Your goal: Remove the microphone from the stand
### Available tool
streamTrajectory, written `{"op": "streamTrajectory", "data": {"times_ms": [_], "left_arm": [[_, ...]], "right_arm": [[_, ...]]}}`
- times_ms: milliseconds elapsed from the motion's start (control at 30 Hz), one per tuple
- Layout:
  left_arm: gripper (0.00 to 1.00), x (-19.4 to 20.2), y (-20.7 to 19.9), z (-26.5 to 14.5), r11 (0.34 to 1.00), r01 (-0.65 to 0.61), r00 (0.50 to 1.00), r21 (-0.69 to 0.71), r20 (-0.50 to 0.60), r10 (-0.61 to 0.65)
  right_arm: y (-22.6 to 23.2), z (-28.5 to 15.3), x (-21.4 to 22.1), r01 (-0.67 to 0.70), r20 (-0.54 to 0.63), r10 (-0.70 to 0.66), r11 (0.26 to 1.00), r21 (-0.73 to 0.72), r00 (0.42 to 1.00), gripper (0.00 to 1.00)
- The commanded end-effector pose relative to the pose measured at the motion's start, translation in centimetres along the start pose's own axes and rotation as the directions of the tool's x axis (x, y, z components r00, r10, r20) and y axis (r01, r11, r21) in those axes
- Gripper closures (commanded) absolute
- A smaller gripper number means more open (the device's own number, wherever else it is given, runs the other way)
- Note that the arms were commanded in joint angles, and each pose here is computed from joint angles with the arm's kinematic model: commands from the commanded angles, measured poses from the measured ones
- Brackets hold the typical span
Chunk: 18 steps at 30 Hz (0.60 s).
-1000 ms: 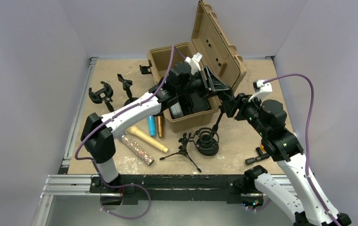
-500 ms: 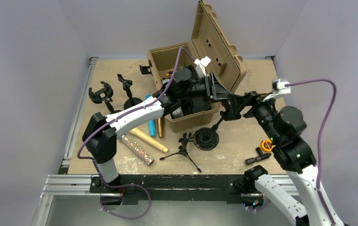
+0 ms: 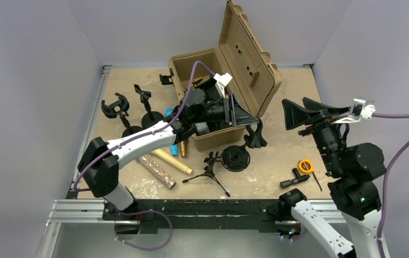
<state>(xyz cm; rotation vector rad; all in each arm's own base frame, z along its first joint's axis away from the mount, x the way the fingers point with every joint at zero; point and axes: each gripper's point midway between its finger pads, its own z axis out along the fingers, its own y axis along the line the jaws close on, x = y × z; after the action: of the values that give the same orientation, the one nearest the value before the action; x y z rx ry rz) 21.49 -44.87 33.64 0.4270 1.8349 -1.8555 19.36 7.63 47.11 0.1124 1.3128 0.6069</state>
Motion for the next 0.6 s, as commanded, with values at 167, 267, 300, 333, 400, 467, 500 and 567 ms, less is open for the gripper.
{"op": "streamTrajectory", "data": {"times_ms": [167,267,300,333,400,467,500,567], "left_arm": [[1.0,3.9,10.8,-2.4,0.953,0.011,0.999,-0.302,-0.04,-0.025],[1.0,4.0,12.2,-2.6,0.943,0.026,0.998,-0.331,-0.039,-0.041],[1.0,4.2,12.7,-2.7,0.94,0.032,0.998,-0.34,-0.038,-0.048],[1.0,4.4,13.2,-2.7,0.935,0.04,0.998,-0.352,-0.036,-0.056],[1.0,4.8,14.1,-2.9,0.926,0.055,0.997,-0.375,-0.03,-0.072],[1.0,5.1,15.0,-3.1,0.911,0.056,0.997,-0.41,-0.029,-0.075],[1.0,5.1,15.4,-3.3,0.904,0.048,0.997,-0.425,-0.031,-0.068],[1.0,5.5,16.2,-3.7,0.89,0.028,0.998,-0.455,-0.036,-0.049]], "right_arm": [[-0.3,0.8,0.3,0.017,0.004,-0.017,1.0,0.011,1.0,0.21],[-0.4,0.9,0.7,0.018,-0.002,-0.018,1.0,0.011,1.0,0.21],[-0.4,1.0,0.9,0.018,-0.006,-0.018,1.0,0.011,1.0,0.21],[-0.5,1.1,1.1,0.019,-0.01,-0.018,1.0,0.013,1.0,0.21],[-0.6,1.1,1.3,0.02,-0.016,-0.02,1.0,0.014,1.0,0.21],[-0.6,1.2,1.5,0.019,-0.017,-0.019,1.0,0.015,1.0,0.21],[-0.7,1.2,1.5,0.019,-0.018,-0.019,1.0,0.015,1.0,0.21],[-0.8,1.2,1.7,0.021,-0.023,-0.021,1.0,0.019,1.0,0.21]]}}
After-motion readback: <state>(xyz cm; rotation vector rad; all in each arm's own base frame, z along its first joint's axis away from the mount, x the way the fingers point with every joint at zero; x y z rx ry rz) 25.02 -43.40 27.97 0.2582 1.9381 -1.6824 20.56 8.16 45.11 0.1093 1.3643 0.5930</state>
